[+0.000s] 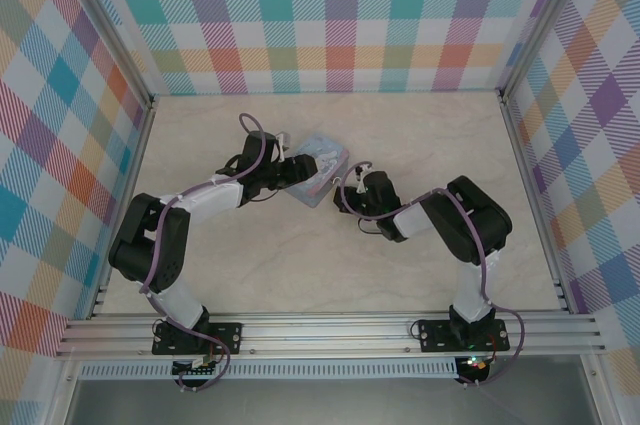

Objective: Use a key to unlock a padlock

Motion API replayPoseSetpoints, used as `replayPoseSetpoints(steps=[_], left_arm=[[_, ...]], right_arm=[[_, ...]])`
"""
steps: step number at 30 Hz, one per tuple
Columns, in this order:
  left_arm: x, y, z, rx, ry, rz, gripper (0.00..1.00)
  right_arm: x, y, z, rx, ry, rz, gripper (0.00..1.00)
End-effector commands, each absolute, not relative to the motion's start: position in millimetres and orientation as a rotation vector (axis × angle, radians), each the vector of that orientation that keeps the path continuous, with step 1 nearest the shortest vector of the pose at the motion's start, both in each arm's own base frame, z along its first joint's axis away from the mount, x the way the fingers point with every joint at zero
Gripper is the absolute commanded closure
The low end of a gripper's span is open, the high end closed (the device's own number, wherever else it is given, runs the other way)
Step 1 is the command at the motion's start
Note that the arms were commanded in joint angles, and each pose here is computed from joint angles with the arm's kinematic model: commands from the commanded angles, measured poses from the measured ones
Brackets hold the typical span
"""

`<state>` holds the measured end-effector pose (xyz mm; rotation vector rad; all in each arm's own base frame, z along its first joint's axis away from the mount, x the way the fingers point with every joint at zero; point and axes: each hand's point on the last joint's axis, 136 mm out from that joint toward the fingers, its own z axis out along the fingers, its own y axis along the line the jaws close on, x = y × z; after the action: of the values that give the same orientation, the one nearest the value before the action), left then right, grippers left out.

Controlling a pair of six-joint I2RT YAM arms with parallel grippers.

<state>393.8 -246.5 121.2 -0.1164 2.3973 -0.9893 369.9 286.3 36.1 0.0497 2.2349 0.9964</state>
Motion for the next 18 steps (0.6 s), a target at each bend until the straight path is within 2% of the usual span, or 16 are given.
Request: replayPoseSetpoints(steps=[1, 10, 18], left_arm=[[361, -233, 61, -0.213, 2.621, -0.887, 0.34], [361, -229, 65, -0.212, 2.616, -0.867, 0.34], [370, -223, 89, -0.196, 2.576, -0.871, 0.32]], right_arm=[[393, 293, 66, 0.120, 2.119, 1.095, 1.00], [411, 268, 76, 0.212, 2.102, 1.008, 1.00], [378, 232, 86, 0.108, 2.223, 0.849, 1.00]])
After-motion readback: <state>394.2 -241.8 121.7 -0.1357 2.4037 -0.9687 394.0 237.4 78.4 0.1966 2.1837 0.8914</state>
